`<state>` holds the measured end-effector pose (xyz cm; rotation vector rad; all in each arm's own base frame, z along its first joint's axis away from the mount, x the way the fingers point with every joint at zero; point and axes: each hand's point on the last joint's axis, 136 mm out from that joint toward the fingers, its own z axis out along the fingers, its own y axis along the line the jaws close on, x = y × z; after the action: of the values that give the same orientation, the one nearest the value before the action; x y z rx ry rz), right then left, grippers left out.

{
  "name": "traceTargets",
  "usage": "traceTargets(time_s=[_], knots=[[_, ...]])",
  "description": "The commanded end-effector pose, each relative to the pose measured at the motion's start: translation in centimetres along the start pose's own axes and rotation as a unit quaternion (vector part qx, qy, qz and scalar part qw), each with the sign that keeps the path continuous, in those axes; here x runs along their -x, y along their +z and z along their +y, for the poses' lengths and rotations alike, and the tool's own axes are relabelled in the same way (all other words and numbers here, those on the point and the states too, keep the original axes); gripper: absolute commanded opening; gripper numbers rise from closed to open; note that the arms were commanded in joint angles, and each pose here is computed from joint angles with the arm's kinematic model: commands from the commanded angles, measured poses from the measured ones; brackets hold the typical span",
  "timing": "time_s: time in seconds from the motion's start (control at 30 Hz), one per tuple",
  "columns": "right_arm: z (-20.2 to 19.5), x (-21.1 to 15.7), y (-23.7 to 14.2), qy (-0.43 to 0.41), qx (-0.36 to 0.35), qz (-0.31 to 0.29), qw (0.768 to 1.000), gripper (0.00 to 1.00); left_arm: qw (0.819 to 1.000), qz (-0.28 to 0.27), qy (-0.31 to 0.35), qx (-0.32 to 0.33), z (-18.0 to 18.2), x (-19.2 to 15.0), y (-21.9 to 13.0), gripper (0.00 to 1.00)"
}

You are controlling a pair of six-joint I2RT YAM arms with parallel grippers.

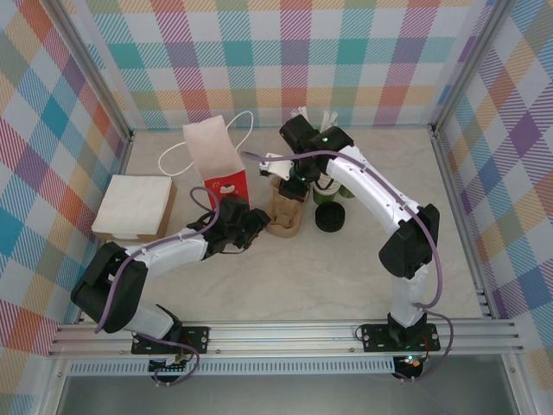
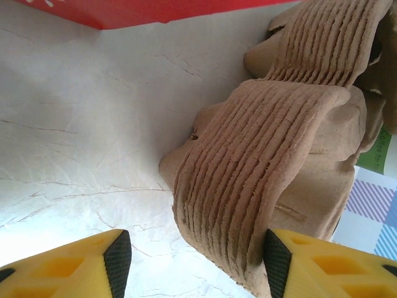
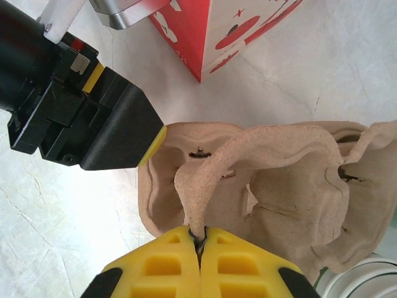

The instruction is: Pack the takeout coffee

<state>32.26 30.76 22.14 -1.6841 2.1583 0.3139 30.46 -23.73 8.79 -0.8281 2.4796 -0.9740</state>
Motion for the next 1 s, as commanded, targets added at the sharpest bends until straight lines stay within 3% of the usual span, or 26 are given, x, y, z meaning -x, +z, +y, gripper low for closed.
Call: traceTargets(time_s=[0.0,0.3,0.5,0.77,0.97], knots=[[0.0,0.5,-3.0,-0.017,-0.02,-0.02,0.999,0.0,1.0,-0.009,0.022,0.001,-1.0,0.0,-1.5,0.62],[0.0,0.9,-4.6,-0.019,-0.03,-0.029,0.999,0.0,0.999,-0.018,0.032,-0.019,-2.2,0.2,-3.4,0.64],[1.3,0.5,-6.0,-0.016,-0.024,-0.049,0.998,0.0,0.997,-0.02,0.059,-0.045,-3.8,-0.1,-7.8,0.67],[3.8,-0.1,-9.5,-0.028,-0.063,-0.126,0.99,0.0,0.992,-0.004,0.082,-0.093,-6.4,-1.3,-14.5,0.67],[5.0,-0.9,-11.5,-0.054,-0.12,-0.152,0.98,0.0,0.981,0.003,0.088,-0.17,-11.6,-1.5,-18.7,0.66]])
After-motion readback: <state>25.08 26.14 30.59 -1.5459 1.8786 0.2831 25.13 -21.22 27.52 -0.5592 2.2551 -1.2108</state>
